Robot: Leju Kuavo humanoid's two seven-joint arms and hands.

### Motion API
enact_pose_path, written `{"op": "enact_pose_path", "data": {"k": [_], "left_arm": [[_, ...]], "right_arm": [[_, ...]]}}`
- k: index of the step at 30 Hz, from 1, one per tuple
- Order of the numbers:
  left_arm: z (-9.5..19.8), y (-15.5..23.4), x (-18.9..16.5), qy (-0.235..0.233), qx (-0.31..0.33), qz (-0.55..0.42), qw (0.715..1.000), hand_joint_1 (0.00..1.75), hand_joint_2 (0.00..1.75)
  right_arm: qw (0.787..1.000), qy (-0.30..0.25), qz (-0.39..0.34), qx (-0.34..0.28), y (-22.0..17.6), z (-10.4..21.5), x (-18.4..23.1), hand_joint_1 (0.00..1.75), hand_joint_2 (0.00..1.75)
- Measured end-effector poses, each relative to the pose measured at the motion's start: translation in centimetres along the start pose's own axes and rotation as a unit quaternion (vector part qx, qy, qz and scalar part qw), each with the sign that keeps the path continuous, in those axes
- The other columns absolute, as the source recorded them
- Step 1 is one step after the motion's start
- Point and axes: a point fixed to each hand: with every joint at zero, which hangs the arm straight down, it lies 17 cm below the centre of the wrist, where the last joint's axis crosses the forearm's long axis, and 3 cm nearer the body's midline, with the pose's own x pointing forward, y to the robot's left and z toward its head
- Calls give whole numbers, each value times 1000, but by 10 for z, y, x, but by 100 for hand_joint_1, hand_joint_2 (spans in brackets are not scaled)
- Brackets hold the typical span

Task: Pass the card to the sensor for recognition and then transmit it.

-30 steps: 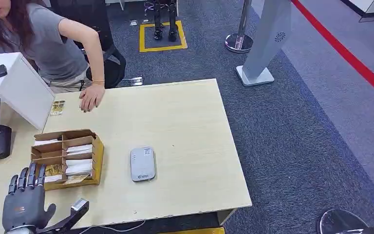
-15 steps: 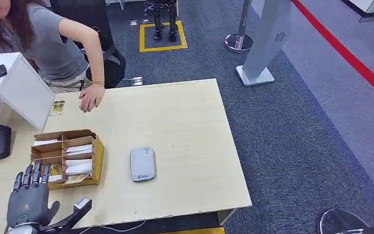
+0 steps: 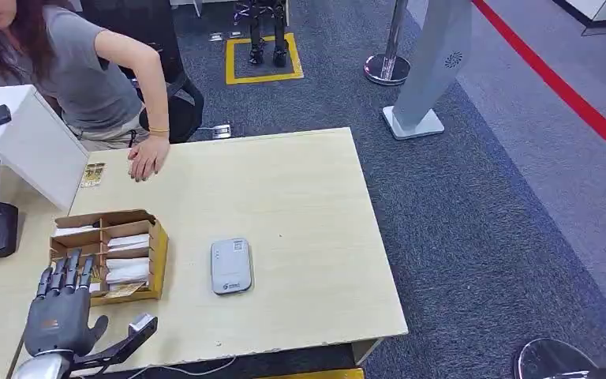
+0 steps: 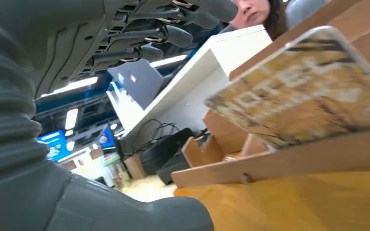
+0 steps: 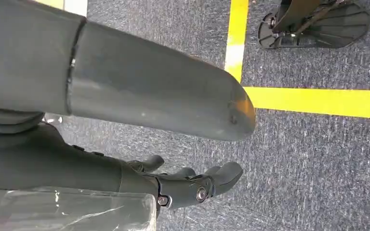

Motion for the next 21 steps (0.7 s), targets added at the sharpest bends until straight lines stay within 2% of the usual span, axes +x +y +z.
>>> {"op": "enact_pose_path", "data": {"k": [11,21], "left_arm": [[0,-14,23,-38,-17,14,999,0,175],[-1,-17,29,-37,-20,23,999,0,175]], "right_arm": [[1000,0,1,-1,-2,0,0,0,0],[1000,-3,2,-2,-3,0,0,0,0]]}}
